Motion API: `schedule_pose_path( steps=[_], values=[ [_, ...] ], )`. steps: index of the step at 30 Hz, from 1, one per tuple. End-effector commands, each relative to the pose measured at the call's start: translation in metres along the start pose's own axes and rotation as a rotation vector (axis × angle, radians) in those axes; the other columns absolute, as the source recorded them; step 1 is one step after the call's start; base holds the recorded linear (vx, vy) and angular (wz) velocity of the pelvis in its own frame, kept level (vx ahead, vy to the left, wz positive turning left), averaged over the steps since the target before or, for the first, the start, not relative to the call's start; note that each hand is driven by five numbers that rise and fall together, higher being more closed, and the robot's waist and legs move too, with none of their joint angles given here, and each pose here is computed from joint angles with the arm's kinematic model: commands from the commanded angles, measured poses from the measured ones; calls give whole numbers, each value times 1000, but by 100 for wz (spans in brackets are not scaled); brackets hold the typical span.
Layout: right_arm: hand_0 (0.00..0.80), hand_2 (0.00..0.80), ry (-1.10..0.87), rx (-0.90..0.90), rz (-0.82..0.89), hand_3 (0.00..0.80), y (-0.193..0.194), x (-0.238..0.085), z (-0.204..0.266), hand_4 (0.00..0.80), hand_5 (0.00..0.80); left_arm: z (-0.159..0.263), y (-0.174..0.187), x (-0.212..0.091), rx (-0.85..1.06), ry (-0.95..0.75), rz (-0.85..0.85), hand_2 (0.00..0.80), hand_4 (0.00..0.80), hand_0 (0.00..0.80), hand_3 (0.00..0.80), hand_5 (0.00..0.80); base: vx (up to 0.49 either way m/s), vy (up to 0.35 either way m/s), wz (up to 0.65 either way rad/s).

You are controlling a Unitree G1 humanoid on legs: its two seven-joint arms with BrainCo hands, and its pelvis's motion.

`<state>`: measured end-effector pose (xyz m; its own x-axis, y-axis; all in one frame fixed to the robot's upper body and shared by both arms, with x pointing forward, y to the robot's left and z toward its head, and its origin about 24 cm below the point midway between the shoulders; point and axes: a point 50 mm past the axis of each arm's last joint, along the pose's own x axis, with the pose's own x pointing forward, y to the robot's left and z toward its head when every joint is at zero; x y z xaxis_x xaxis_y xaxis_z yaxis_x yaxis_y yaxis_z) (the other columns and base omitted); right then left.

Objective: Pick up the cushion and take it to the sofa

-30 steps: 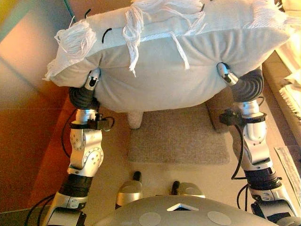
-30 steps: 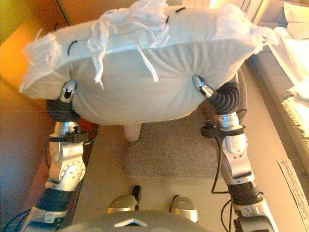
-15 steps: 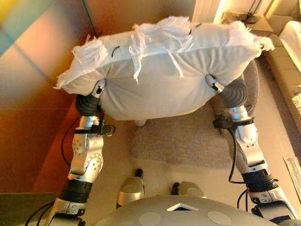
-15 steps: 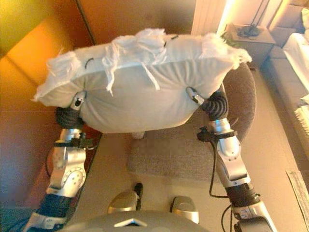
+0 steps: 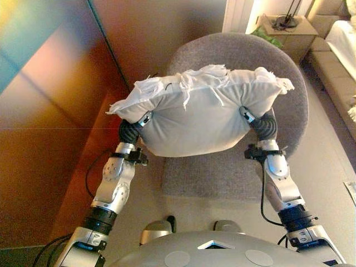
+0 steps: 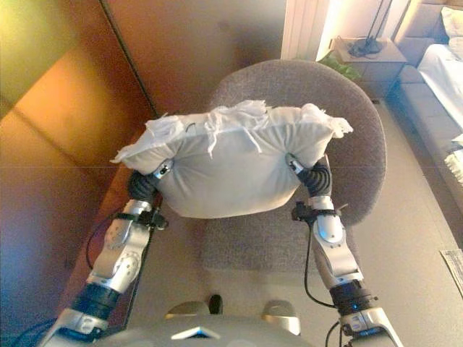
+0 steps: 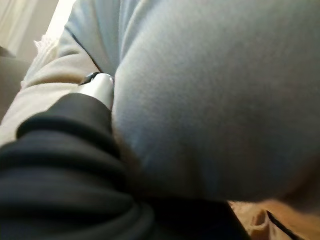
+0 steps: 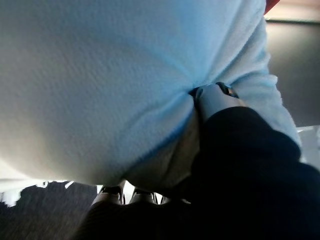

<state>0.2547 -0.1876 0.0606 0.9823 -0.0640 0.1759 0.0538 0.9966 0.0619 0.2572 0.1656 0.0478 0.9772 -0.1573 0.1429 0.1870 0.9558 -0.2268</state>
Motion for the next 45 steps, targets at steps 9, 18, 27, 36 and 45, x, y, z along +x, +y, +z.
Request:
schedule_pose_path(
  steps=[9, 18, 27, 36, 45],
  values=[
    [800, 800, -172, -31, -15, 800, 19, 30, 24, 800, 800, 14, -49, 61, 62, -109, -204, 800, 800, 800, 800, 800, 42, -5, -22],
    [800, 800, -62, -57, -38, 800, 13, 40, 4, 800, 800, -3, -60, 77, 69, -32, -181, 800, 800, 800, 800, 800, 33, -38, -24],
    [800, 800, 11, -68, -70, 800, 29, 71, 4, 800, 800, 0, -60, 104, 124, 13, -133, 800, 800, 800, 800, 800, 29, -54, -9],
    [800, 800, 190, -120, -32, 800, 24, 72, -23, 800, 800, -14, -47, 100, 97, 97, -37, 800, 800, 800, 800, 800, 186, -49, -2],
    [800, 800, 450, -193, -37, 800, 5, 57, -63, 800, 800, -47, -19, 77, 162, 314, -5, 800, 800, 800, 800, 800, 282, -103, 1]
  ],
)
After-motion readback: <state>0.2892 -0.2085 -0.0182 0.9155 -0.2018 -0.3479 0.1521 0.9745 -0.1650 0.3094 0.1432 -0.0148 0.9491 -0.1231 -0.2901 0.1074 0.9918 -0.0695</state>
